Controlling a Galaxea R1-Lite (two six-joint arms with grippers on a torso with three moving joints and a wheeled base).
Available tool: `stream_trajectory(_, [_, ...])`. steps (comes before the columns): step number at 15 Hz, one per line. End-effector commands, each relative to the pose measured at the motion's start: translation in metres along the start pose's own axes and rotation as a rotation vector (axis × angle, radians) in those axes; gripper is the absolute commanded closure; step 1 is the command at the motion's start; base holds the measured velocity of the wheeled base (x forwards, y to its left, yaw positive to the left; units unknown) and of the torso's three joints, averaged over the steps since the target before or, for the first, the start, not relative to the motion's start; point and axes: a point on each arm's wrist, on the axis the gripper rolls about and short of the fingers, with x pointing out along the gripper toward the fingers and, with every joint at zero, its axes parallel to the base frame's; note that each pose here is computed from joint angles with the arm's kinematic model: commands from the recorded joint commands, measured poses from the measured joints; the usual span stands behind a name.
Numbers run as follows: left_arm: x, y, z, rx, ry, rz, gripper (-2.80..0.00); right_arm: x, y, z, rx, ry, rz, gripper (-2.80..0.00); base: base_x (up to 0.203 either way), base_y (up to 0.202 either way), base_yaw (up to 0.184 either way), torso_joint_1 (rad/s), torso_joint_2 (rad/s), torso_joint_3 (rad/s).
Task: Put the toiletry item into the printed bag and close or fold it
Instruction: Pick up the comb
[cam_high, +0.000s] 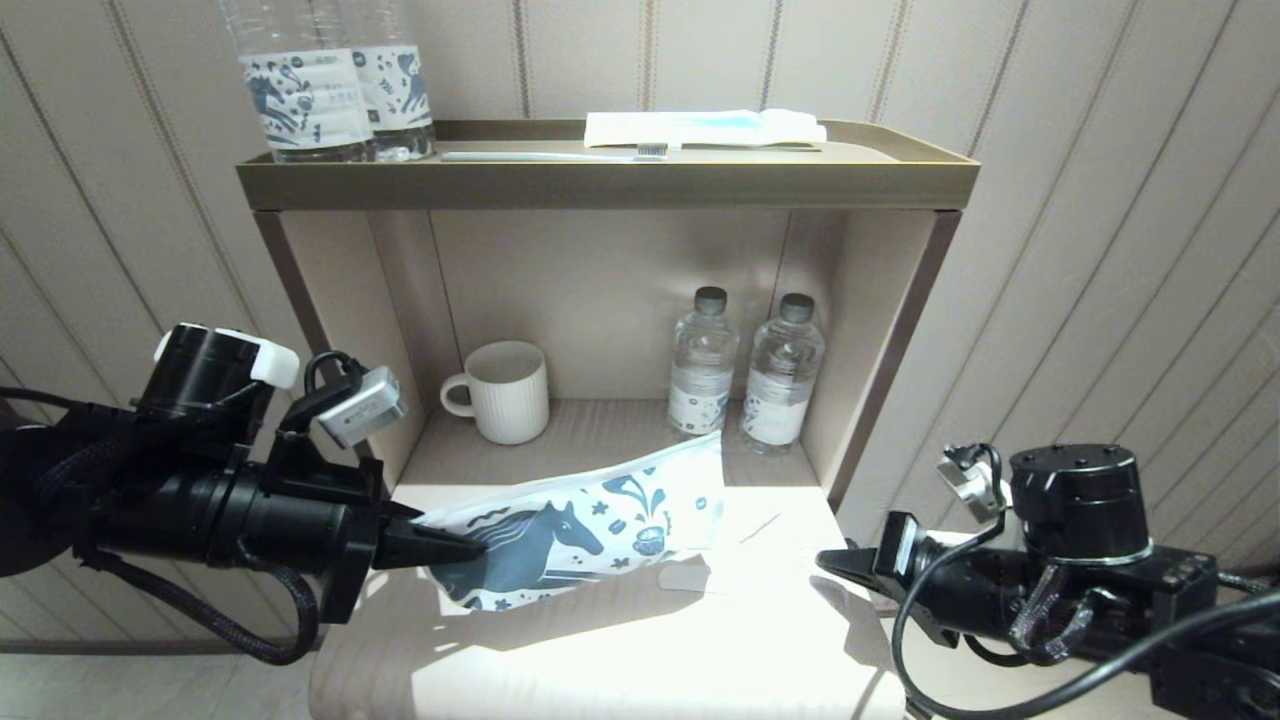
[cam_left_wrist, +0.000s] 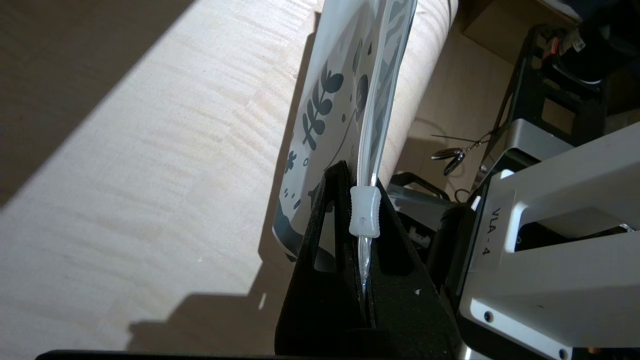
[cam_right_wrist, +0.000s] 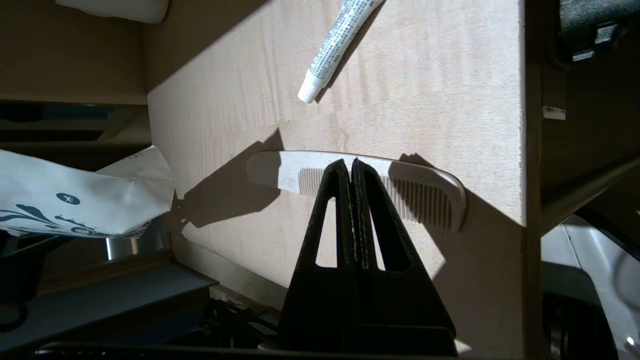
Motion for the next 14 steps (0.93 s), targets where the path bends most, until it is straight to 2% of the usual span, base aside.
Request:
stream_trajectory(1, [0.001, 0.000, 0.000, 0.000, 0.000, -0.005, 0.00, 0.005, 0.008, -0.001, -0.012, 0.018, 0.020, 0.00, 0.000, 0.000, 0.000, 0.000, 0.00, 0.000])
stream_trajectory(3, [0.001, 0.000, -0.001, 0.000, 0.001, -0.007, 0.00, 0.010, 0.014, -0.005, -0.020, 0.058, 0.012, 0.00, 0.000, 0.000, 0.000, 0.000, 0.00, 0.000])
stream_trajectory(7, [0.002, 0.000, -0.001, 0.000, 0.003, -0.010, 0.00, 0.019, 0.010, -0.007, -0.029, 0.093, -0.024, 0.00, 0.000, 0.000, 0.000, 0.000, 0.00, 0.000])
stream_trajectory(14, [0.001, -0.001, 0.000, 0.002, 0.001, -0.009, 0.00, 0.025, 0.011, -0.006, -0.030, 0.101, -0.029, 0.00, 0.000, 0.000, 0.000, 0.000, 0.00, 0.000])
